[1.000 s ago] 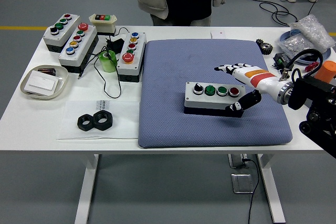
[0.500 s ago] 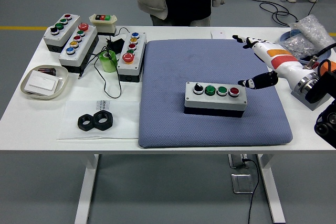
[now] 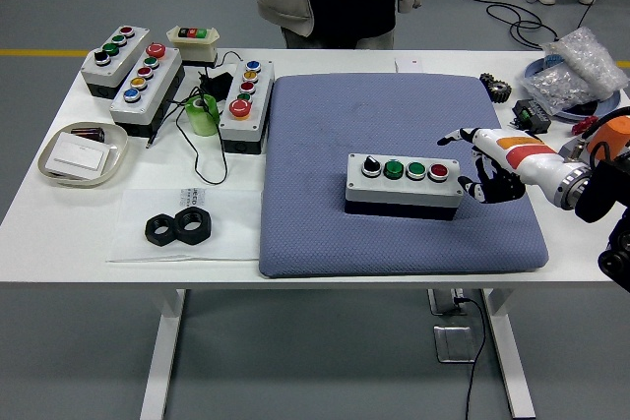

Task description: Pick up the button,place it on the desk,press the button,press the button

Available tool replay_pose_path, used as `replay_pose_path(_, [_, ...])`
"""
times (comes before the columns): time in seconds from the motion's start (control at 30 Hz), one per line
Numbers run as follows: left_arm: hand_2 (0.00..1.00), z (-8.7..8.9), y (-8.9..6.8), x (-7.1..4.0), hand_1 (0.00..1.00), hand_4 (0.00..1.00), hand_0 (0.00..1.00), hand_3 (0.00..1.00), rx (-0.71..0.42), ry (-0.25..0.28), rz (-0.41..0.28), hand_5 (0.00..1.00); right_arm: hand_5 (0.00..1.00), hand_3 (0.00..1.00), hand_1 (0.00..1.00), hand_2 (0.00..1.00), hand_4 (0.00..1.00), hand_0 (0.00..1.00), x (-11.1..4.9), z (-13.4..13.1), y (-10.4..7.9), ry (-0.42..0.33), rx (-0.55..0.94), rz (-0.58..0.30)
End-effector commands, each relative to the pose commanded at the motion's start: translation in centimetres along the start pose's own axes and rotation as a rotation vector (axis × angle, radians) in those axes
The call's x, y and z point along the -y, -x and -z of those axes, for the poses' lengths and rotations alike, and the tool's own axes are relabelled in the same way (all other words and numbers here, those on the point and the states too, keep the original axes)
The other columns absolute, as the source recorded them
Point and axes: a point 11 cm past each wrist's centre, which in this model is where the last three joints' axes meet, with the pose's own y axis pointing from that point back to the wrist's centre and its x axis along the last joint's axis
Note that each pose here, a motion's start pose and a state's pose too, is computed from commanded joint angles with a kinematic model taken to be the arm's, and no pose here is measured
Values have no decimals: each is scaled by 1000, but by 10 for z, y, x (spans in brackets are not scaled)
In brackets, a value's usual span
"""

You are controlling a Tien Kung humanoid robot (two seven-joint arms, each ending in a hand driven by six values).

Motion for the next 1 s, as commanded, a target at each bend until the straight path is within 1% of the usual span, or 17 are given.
replay_pose_path(0.07, [856,-1,0,0,782,548,747,772,-1,2,0,998,2,769,6,147,538,244,0,0,1,2,-6,9])
replay_pose_path(0.23, [856,-1,0,0,782,548,747,772,-2,3,0,998,2,769,6,147,538,244,-1,1,5,0,-14,29])
replay_pose_path(0.27, [856,-2,0,0,782,548,747,773,-2,3,0,998,2,740,4,146,535,243,-1,2,7,-2,-15,35])
replay_pose_path(0.53, [856,-3,-1,0,782,548,747,773,-3,5,0,998,2,738,2,142,537,248,-4,4,11,-11,-13,46])
replay_pose_path(0.7, [856,-3,0,0,782,548,747,773,-4,6,0,998,2,751,3,140,538,249,-1,1,20,6,-18,75])
replay_pose_path(1.0, [856,-3,0,0,782,548,747,772,-7,7,1,998,2,750,2,136,537,244,0,-1,26,22,-24,112])
